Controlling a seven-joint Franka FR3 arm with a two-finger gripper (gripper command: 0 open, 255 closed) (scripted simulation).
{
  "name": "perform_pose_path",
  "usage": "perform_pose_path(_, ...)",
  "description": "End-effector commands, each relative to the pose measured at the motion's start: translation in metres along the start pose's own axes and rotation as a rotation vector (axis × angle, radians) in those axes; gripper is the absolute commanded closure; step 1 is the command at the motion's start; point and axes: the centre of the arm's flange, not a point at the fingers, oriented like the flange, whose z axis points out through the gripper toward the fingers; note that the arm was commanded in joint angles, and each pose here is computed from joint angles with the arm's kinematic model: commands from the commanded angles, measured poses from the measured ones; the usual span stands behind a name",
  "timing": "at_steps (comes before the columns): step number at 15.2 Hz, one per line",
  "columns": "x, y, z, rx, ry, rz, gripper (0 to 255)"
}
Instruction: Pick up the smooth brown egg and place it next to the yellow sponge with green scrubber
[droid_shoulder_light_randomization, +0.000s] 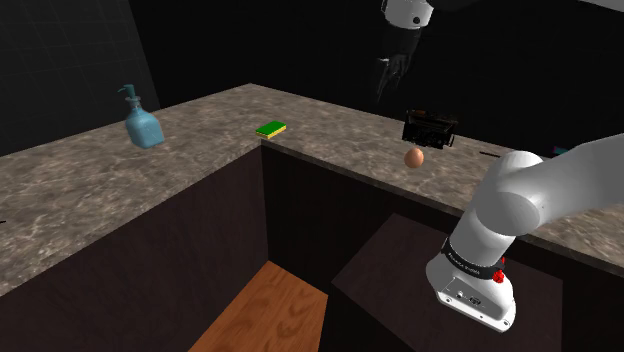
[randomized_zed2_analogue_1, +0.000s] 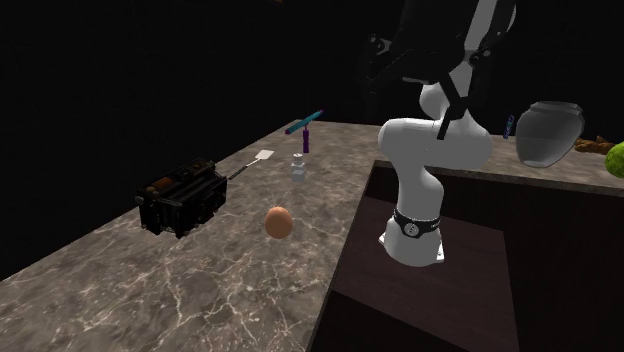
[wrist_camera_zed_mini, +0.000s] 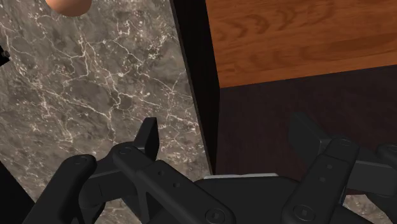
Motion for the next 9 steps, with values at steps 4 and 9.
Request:
perform_pose_path(4, -0.019, 0.020, 0.028, -0.010, 0.014, -0.038, 0)
perform_pose_path(9, -0.049, 0.056, 0.076, -0.025, 0.038, -0.102, 0)
